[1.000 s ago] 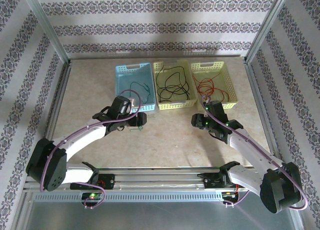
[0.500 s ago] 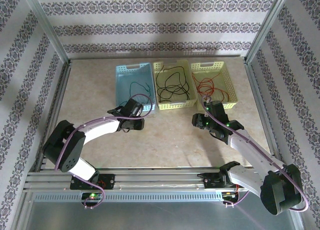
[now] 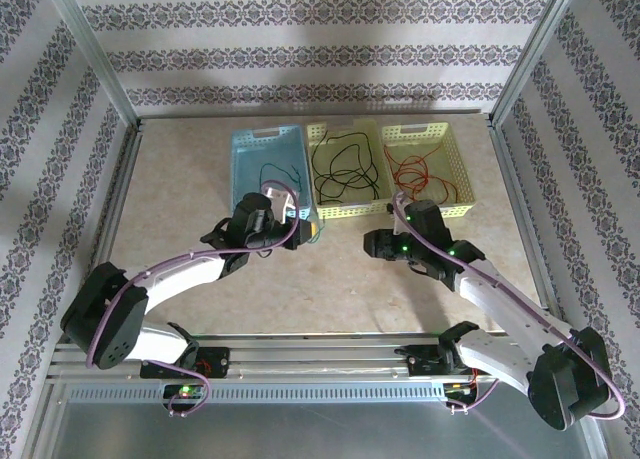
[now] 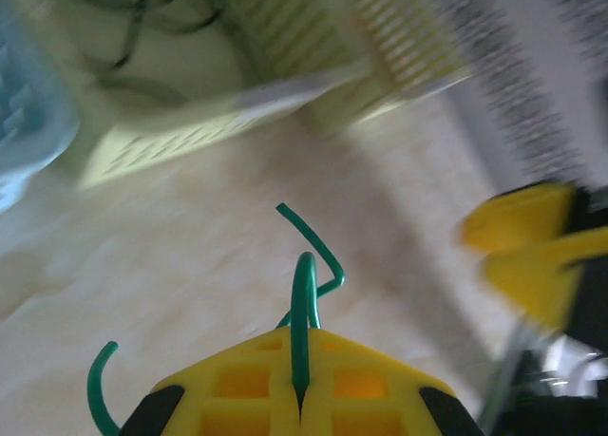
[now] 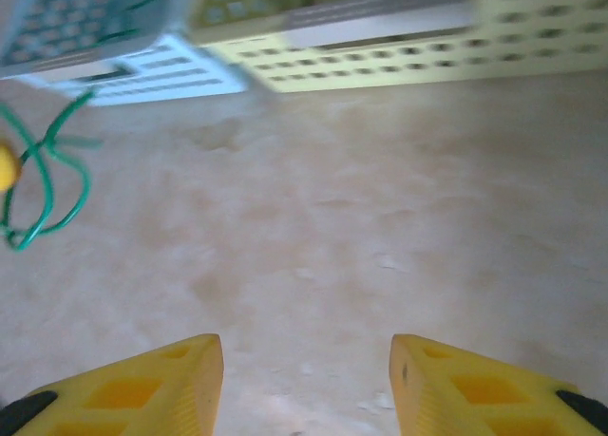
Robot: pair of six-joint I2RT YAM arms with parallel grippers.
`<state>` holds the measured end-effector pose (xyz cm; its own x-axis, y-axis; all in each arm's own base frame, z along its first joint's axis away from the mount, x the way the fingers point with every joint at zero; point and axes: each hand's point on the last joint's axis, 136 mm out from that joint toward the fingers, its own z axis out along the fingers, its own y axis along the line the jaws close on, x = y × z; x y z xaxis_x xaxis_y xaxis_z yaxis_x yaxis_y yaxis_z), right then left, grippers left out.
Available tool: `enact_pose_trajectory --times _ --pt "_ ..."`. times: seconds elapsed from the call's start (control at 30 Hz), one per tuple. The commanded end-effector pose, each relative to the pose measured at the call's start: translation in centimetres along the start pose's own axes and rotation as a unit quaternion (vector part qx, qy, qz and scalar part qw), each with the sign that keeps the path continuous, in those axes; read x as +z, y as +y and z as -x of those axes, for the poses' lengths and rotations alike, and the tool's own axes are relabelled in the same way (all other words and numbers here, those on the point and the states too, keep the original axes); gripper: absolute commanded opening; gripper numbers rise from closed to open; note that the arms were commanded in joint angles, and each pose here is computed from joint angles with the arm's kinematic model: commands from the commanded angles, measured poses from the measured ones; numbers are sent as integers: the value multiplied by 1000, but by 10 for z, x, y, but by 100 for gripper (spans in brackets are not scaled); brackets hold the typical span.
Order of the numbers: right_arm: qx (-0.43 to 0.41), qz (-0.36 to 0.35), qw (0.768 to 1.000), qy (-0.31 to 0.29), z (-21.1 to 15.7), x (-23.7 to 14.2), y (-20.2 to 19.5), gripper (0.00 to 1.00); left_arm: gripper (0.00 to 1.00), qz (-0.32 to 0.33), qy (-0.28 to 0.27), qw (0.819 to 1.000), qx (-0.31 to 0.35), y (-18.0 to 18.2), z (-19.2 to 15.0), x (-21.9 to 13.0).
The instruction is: Untangle the cables
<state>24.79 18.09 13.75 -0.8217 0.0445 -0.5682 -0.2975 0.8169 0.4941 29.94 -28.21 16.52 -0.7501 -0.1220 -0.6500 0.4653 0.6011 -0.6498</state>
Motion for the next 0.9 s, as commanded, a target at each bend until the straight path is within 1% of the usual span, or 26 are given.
enact_pose_trajectory --times 0.0,0.13,0.27,0.43,0.5,0.63,0.73,0.87 --pt "-47 98 994 -12 19 -8 52 50 0 -136 -41 990 15 -61 25 -7" --pt "-56 115 992 -18 30 -6 66 49 0 -163 -37 986 25 -76 26 -6" --pt "-51 121 991 -37 42 -4 70 46 0 -170 -29 985 28 -82 24 -3" --pt "-52 126 989 -61 56 -5 75 36 0 -169 -22 985 32 -84 20 -1" --pt "-53 128 988 -66 59 -6 77 31 0 -167 -20 985 31 -84 18 0" --pt "-51 129 988 -66 61 -4 78 25 0 -172 -18 984 34 -86 17 -1" --pt "-48 134 987 -69 63 -4 80 25 0 -171 -17 984 35 -87 17 -1" --pt "-49 128 986 -96 71 -14 80 29 0 -164 -18 986 34 -83 15 0"
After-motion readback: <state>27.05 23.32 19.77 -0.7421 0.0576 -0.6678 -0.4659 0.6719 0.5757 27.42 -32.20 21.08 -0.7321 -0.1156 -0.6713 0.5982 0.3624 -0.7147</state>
